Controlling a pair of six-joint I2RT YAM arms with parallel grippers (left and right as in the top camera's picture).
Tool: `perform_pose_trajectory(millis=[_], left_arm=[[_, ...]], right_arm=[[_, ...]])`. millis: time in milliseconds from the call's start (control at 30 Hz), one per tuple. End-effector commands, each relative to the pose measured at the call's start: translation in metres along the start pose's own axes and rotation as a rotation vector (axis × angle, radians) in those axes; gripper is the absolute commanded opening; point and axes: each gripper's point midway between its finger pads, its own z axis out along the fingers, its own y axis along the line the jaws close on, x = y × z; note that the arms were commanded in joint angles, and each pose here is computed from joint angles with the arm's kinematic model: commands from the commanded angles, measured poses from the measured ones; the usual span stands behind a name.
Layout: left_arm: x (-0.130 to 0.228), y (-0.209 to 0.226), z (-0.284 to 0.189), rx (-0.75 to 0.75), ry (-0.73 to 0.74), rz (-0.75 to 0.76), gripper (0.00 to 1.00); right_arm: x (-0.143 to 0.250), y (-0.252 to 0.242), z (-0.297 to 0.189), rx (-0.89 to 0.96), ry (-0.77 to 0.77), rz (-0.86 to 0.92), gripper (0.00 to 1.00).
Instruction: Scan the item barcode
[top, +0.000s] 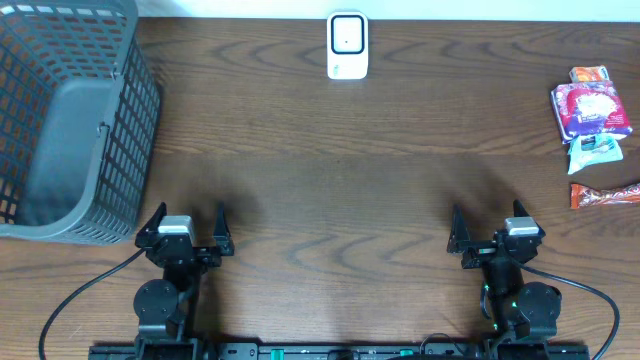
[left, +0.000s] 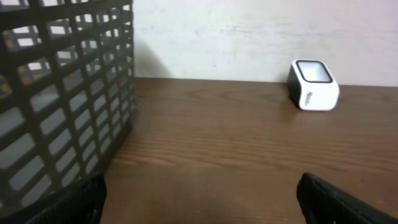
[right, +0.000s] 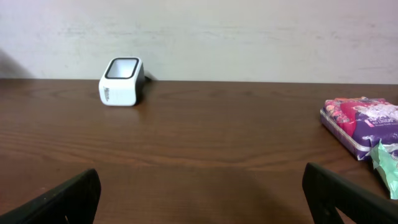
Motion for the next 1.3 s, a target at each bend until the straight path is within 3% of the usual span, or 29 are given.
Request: perform_pose_trajectory(millis=[0, 1267], left_arm=[[0.0160, -0.0004, 0.0005, -0.004, 0.049, 0.009, 0.98], [0.0150, -0.0018, 0.0005, 0.004, 0.045, 0.001, 0.98]], right_arm=[[0.0003, 0.0007, -0.0002, -0.001, -0.001, -0.011, 0.99], [0.0003, 0.0007, -0.0002, -0.001, -0.001, -0.011, 0.99]])
